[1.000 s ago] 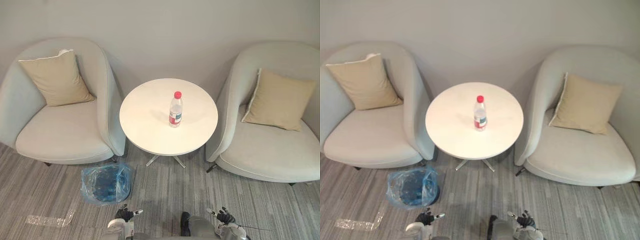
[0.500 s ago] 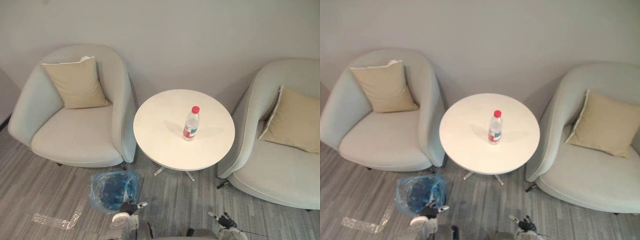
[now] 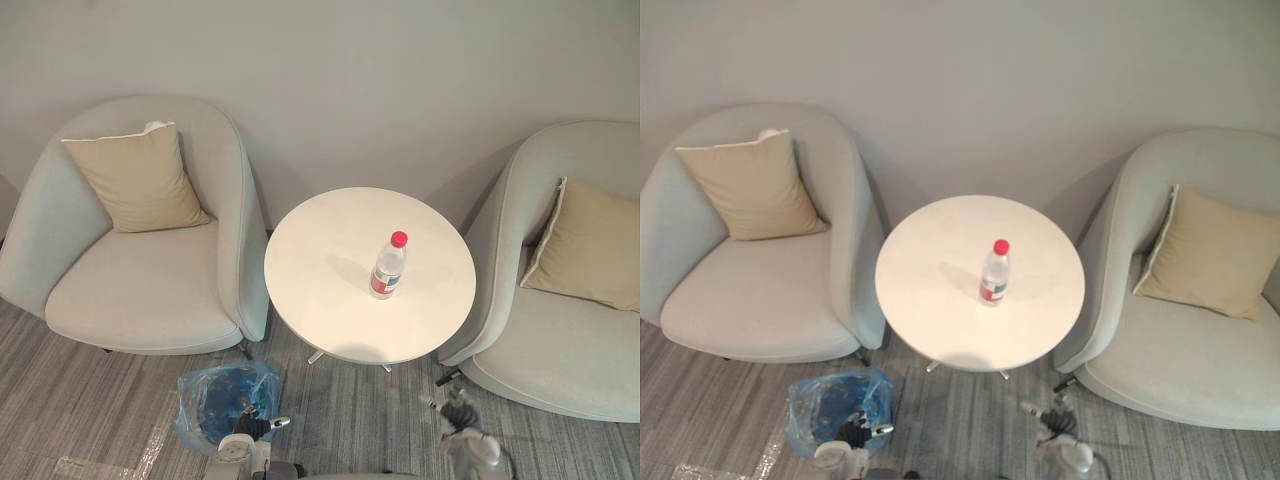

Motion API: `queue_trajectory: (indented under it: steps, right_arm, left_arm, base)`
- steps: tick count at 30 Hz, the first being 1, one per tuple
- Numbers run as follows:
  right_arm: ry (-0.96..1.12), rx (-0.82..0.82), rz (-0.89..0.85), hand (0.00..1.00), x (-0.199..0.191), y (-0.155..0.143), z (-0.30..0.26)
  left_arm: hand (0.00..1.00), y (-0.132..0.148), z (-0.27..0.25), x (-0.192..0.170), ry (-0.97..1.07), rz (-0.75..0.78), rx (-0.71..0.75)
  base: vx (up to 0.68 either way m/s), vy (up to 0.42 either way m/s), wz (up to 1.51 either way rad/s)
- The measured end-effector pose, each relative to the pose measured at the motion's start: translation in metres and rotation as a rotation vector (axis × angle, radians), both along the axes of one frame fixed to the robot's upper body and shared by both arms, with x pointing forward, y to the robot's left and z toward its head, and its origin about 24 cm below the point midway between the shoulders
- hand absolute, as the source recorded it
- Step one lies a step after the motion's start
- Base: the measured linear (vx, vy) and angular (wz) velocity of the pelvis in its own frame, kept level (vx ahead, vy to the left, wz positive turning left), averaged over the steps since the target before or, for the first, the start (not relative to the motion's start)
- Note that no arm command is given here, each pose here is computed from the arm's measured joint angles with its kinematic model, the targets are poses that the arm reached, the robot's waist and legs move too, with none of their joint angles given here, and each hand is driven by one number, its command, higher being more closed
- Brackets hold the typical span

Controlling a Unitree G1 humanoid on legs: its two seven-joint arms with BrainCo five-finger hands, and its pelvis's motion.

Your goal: Gather rubbish on tea table into small bin, then transfer packed bag to large trash can.

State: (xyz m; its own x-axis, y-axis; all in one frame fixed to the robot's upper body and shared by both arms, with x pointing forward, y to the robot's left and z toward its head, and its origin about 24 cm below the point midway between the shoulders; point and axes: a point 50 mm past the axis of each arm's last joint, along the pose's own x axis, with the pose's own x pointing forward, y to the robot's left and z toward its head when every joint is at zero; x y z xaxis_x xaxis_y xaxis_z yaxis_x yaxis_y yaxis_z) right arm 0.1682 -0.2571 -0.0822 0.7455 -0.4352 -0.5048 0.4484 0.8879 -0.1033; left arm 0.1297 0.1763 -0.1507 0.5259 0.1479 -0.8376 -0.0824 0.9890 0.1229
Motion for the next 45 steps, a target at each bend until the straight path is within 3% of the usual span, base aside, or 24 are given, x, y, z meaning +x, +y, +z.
queue_trajectory:
  steps: [7,23,33,45]
  right_arm:
    - [-0.110,-0.105,0.015,0.00,0.014,-0.008,0.027]
    - [-0.383,-0.300,0.038,0.00,0.082,-0.022,0.100]
    - [-0.572,-0.305,0.105,0.00,0.148,-0.004,0.159]
    - [-0.669,-0.271,0.166,0.00,0.180,0.021,0.194]
  left_arm:
    - [0.00,0.010,-0.003,-0.013,0.032,-0.007,0.031]
    - [0.00,0.009,0.002,-0.004,-0.029,-0.027,0.040]
    - [0.00,0.008,0.015,0.024,-0.135,-0.004,0.033]
    - [0.00,0.013,0.023,0.035,-0.204,0.084,0.016]
  base:
    - [-0.02,0.000,0.00]
    - [-0.11,-0.025,0.14]
    - [-0.01,0.008,0.10]
    - [-0.02,0.004,0.08]
